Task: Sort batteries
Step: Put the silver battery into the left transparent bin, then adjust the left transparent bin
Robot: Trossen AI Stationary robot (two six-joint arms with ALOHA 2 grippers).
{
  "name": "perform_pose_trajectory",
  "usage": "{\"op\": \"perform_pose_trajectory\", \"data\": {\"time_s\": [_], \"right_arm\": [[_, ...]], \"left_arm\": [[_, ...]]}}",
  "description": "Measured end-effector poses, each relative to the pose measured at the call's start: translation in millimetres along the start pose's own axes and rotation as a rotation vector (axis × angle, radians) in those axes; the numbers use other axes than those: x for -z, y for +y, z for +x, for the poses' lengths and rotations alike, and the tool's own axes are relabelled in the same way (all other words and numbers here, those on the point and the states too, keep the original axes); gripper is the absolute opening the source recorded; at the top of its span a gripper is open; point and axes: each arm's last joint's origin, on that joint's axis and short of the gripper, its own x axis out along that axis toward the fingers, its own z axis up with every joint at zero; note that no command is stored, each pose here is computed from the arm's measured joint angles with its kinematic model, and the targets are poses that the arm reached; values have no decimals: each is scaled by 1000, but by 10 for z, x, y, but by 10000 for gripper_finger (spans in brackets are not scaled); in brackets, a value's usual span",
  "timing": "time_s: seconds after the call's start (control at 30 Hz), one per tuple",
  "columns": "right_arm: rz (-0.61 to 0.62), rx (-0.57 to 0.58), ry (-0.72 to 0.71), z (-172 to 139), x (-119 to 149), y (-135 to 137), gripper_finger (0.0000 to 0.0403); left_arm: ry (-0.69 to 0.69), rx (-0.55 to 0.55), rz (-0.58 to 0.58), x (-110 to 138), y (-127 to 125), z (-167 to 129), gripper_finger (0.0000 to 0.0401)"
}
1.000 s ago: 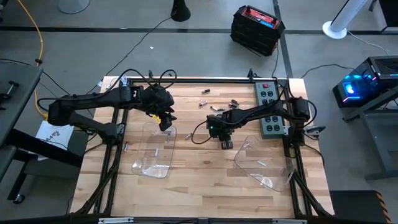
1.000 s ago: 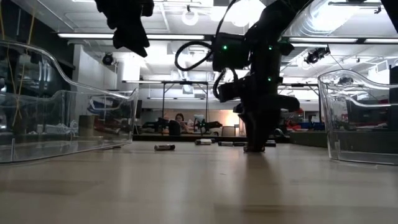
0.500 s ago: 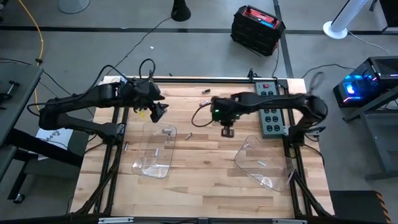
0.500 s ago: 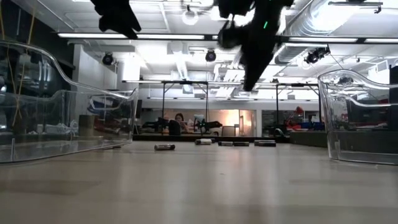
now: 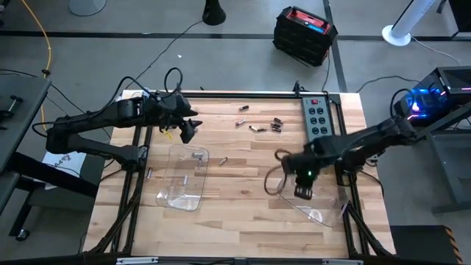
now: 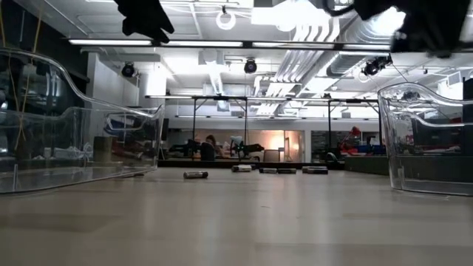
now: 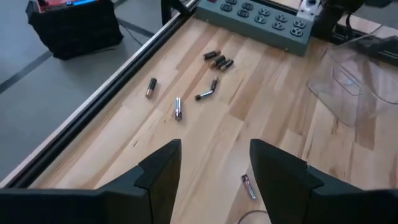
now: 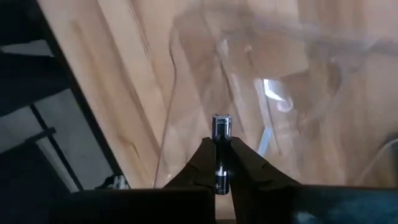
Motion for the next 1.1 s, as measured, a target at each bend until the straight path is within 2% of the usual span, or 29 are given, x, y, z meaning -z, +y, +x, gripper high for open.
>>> {"op": "perform_pose_trajectory", "data": {"time_s": [0.1,0.2,0.37,0.5,0.63,0.87,0.97,1.1], "right_arm": [[68,42,-2,229,40,-22,28],[138,40,-10,354,27,-80,70],[109,36,-25,314,-22,-116,151],[65,23,-49,142,-118,-162,188],[13,-24,-161,-173,-300,-187,192],[-160,-42,-656,-714,-828,-313,154],[-167,-49,-774,-733,-1101,-451,137],[-190,-136,-872,-611,-1499,-576,130]], "left_arm": [[-4,1,16,-3,0,-2,184],[1,2,17,1,0,-3,184],[46,-3,47,49,12,-17,184],[140,-19,55,132,33,-44,184],[267,-31,-51,213,57,-126,184],[521,-6,-279,466,37,-167,184],[602,15,-331,609,-23,-92,184],[675,-12,-364,790,-79,-13,184]]}}
